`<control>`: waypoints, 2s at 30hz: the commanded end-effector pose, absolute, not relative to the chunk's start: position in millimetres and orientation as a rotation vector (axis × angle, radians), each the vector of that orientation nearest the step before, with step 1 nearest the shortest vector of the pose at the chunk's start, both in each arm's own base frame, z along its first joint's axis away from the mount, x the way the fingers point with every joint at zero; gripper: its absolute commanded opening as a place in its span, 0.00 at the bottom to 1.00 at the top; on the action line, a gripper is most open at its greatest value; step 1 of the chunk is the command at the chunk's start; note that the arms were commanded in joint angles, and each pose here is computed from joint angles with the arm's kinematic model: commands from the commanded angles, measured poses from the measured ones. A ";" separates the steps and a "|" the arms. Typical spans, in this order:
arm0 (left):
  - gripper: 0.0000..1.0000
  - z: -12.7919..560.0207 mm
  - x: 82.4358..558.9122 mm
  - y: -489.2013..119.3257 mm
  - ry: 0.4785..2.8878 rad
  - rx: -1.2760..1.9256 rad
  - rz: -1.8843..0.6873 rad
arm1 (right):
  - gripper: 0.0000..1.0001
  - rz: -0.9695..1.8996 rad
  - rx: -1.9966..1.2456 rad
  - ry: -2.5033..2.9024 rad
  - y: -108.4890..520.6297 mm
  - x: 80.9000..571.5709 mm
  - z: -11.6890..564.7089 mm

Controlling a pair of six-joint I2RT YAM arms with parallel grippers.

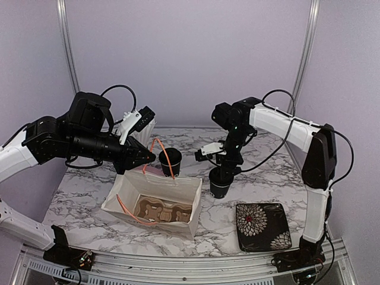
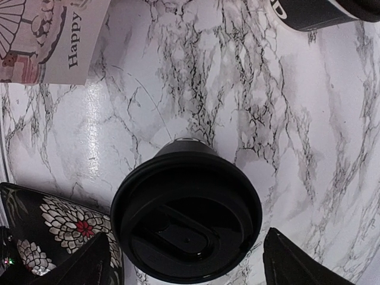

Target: Pack the takeout coffee

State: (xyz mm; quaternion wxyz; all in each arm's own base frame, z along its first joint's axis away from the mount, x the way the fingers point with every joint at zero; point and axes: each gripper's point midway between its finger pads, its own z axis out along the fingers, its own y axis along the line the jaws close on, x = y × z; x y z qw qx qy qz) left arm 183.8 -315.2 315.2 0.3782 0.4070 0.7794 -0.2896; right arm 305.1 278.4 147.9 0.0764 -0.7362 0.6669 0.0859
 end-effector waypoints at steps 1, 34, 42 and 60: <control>0.00 313.4 185.2 -315.3 1.989 1.040 -0.740 | 0.86 0.276 -2.220 1.998 277.8 296.1 149.7; 0.07 307.8 191.1 -309.0 2.004 1.008 -0.688 | 0.73 0.249 -2.265 2.080 275.1 279.7 111.0; 0.35 309.6 194.8 -301.9 1.987 1.008 -0.636 | 0.70 0.240 -2.240 2.083 272.5 277.4 116.5; 0.56 291.8 165.6 -287.3 2.013 1.195 -0.657 | 0.71 0.243 -2.118 2.007 274.5 278.4 173.3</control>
